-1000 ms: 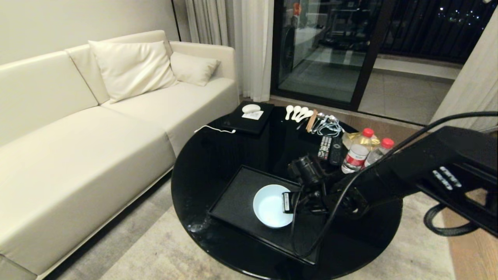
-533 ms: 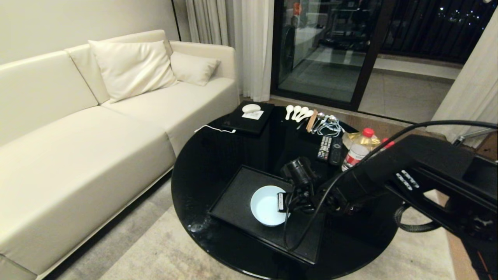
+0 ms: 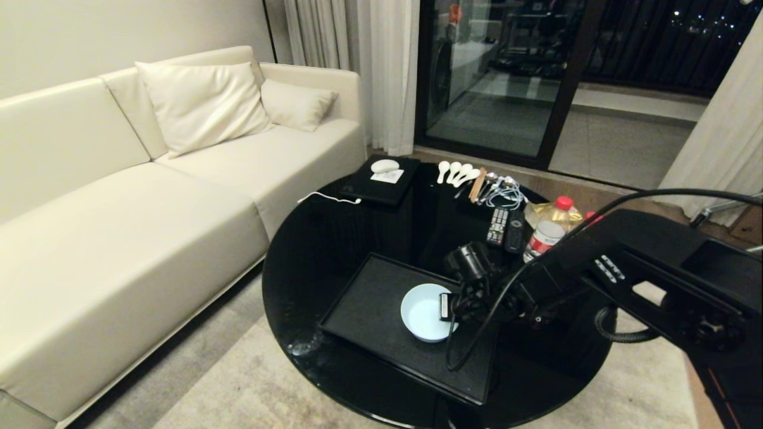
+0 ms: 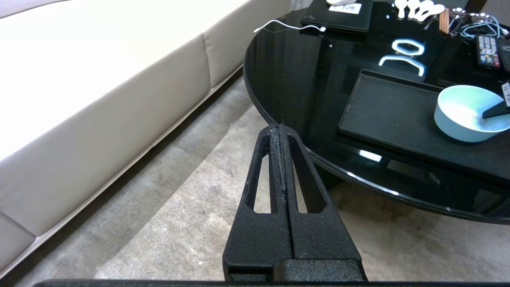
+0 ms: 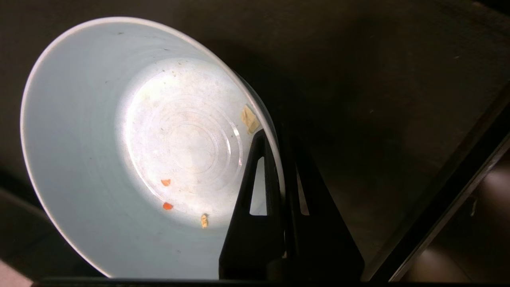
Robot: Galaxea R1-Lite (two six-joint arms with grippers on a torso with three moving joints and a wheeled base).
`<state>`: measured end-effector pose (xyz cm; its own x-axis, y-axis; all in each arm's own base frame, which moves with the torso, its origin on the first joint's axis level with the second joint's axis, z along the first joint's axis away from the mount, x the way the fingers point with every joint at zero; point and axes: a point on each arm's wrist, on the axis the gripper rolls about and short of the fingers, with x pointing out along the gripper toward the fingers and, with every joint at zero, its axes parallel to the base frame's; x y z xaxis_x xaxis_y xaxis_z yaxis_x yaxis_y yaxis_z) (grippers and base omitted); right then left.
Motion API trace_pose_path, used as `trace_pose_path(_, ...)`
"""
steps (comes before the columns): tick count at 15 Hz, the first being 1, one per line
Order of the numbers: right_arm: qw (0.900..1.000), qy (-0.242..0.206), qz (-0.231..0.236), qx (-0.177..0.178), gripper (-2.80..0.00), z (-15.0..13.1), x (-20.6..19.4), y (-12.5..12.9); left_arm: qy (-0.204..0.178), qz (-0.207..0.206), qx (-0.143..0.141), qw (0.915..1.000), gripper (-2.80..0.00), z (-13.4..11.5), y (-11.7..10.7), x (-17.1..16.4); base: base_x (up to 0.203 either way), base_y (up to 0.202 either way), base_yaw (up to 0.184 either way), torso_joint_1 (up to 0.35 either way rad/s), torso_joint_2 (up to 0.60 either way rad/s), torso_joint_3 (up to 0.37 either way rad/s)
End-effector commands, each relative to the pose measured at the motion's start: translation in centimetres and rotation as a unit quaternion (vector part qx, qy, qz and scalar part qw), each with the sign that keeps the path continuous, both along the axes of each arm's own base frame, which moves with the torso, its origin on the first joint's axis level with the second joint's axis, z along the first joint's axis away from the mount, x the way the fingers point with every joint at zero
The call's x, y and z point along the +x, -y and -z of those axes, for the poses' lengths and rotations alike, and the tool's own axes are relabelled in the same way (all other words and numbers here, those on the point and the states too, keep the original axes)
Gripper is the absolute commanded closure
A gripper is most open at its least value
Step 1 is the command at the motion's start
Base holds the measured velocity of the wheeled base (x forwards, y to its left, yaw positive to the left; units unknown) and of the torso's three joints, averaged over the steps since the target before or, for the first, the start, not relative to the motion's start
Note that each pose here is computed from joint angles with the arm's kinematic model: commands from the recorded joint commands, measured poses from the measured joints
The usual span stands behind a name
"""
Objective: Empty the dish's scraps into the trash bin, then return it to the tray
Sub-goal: Put the bowl back to the table
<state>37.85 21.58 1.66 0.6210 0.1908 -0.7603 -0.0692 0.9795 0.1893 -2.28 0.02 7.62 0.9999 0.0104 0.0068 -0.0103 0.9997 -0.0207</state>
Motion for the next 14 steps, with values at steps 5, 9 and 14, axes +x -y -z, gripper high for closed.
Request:
trace_pose_path(5, 1.000, -0.006, 0.020, 0.008, 0.00, 1.1, 0.9, 0.2, 0.000, 0.000, 0.000, 1.0000, 0.00, 0.0, 0.0, 0.0, 0.000, 0.000, 0.000, 0.000, 0.00, 0.000)
trace_pose_path(9, 1.000, -0.010, 0.021, 0.004, 0.00, 1.5, 0.9, 0.3, 0.000, 0.000, 0.000, 1.0000, 0.00, 0.0, 0.0, 0.0, 0.000, 0.000, 0.000, 0.000, 0.00, 0.000)
trace_pose_path(14, 1.000, -0.010, 0.021, 0.003, 0.00, 1.5, 0.9, 0.3, 0.000, 0.000, 0.000, 1.0000, 0.00, 0.0, 0.0, 0.0, 0.000, 0.000, 0.000, 0.000, 0.00, 0.000)
